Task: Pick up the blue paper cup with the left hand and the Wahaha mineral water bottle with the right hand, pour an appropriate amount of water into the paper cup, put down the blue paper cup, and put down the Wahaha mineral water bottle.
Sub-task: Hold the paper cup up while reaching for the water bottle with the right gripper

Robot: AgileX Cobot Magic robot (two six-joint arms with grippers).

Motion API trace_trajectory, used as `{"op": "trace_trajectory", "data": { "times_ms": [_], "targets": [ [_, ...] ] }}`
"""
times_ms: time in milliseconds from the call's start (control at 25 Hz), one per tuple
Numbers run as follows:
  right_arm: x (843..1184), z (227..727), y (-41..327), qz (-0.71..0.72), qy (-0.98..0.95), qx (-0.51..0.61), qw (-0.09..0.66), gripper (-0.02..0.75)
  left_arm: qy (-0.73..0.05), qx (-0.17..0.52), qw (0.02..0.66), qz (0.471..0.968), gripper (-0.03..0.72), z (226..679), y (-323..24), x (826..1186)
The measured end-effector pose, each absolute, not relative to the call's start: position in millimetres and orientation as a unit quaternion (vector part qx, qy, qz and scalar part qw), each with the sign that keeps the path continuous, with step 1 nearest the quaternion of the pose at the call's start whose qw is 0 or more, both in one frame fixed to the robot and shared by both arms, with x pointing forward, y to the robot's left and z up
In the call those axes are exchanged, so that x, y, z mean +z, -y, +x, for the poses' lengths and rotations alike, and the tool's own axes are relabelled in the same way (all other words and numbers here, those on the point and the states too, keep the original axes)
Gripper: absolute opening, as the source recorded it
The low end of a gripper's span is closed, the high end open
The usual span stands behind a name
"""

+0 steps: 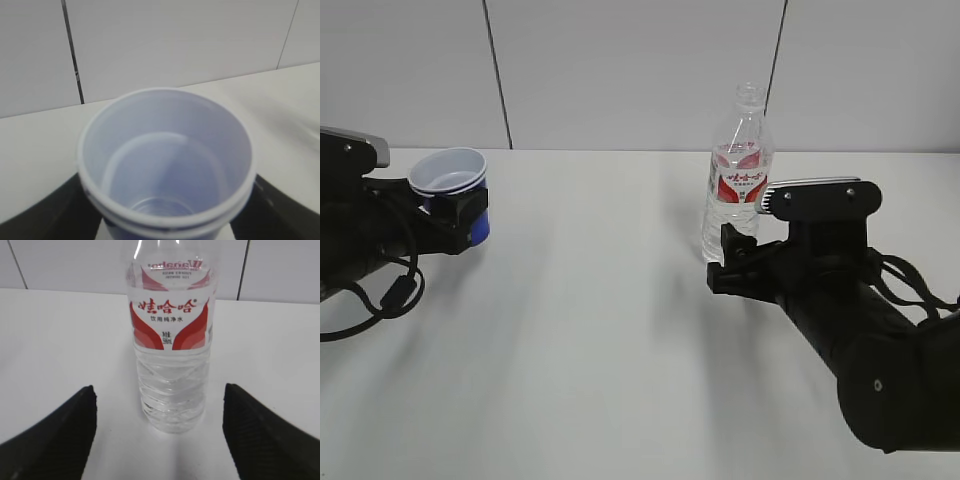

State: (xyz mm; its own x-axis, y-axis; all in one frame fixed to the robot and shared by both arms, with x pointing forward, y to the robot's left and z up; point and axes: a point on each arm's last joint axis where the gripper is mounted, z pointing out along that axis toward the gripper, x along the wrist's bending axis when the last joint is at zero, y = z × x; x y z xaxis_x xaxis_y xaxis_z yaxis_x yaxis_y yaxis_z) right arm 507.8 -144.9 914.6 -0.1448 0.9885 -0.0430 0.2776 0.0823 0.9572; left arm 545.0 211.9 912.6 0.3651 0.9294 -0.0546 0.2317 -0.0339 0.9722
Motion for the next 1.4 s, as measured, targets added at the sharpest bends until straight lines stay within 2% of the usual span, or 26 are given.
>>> {"op": "trace_trajectory", "data": {
  "times_ms": [120,360,1400],
  "targets": [
    [917,509,143,0.523,-0.598,0.462,0.394,0.593,-0.455,0.332,0.525,0.638,0.535,545,-212,913],
    [919,511,142,0.522,-0.581,0.480,0.398,0.665,-0.455,0.332,0.525,0.638,0.535,545,-212,913],
    [895,563,144,0.524,-0.577,0.467,0.418,0.672,-0.455,0.332,0.525,0.638,0.535,545,-212,913]
  ]
}}
